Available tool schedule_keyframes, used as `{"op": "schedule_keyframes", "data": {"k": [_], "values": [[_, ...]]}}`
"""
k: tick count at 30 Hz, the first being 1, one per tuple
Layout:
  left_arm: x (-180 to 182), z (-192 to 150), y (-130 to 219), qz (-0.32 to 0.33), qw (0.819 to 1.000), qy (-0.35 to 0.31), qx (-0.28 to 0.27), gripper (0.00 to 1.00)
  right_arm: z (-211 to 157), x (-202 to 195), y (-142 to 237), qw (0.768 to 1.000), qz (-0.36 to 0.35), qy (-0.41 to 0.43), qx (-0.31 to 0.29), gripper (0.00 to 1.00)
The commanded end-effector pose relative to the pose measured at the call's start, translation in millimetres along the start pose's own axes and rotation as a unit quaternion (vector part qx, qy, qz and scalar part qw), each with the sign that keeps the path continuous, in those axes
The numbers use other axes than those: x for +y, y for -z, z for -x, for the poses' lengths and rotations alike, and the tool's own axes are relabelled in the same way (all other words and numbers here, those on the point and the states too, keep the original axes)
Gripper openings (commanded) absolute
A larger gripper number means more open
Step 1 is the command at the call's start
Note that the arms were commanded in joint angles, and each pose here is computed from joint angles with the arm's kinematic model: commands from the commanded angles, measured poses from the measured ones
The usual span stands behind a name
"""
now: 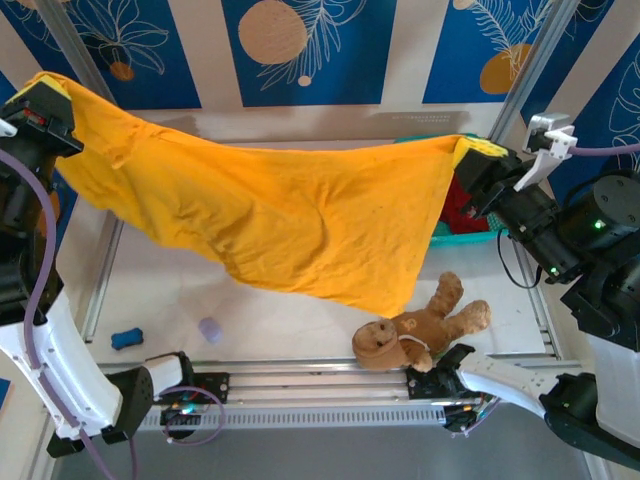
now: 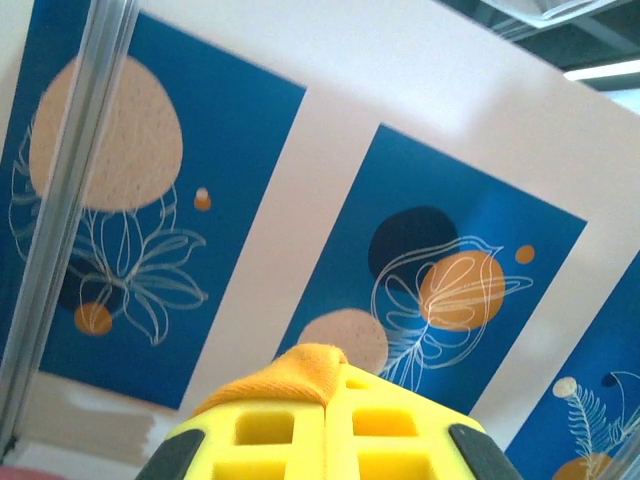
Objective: Fold and stack the t-shirts
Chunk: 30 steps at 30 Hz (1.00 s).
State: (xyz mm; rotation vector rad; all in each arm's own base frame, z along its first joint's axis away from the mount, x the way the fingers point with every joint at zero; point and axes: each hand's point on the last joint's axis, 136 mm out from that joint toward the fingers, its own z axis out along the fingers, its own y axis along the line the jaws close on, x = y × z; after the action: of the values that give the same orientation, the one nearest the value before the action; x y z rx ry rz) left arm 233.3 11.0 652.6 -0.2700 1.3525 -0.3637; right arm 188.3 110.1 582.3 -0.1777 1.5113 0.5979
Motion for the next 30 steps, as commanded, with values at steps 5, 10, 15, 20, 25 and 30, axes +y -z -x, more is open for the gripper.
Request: {"op": "schedule_keyframes", "data": {"k": [5, 10, 15, 20, 25, 30], "values": [[28, -32, -71, 0.007, 0.999, 0.002, 0.052, 0.00, 3, -19, -60, 0.990, -0.085, 0.113, -0.004, 0.00], [65, -126, -156, 0.027, 0.987, 0.002, 0.159, 0.00, -53, -74, -122, 0.986, -0.142, 0.063, 0.067, 0.00], [100, -246, -244, 0.036, 0.966, -0.027, 0.255, 0.00, -134, -158, -193, 0.972, -0.186, -0.011, 0.146, 0.00], [152, -356, -311, 0.061, 0.940, -0.001, 0.336, 0.16, -230, -229, -265, 0.933, -0.211, -0.044, 0.287, 0.09], [172, -396, -324, 0.071, 0.927, 0.038, 0.366, 0.62, -262, -254, -280, 0.893, -0.235, -0.071, 0.377, 0.54], [160, -365, -296, 0.078, 0.927, 0.016, 0.366, 0.77, -260, -221, -248, 0.879, -0.224, -0.073, 0.414, 0.56]]}}
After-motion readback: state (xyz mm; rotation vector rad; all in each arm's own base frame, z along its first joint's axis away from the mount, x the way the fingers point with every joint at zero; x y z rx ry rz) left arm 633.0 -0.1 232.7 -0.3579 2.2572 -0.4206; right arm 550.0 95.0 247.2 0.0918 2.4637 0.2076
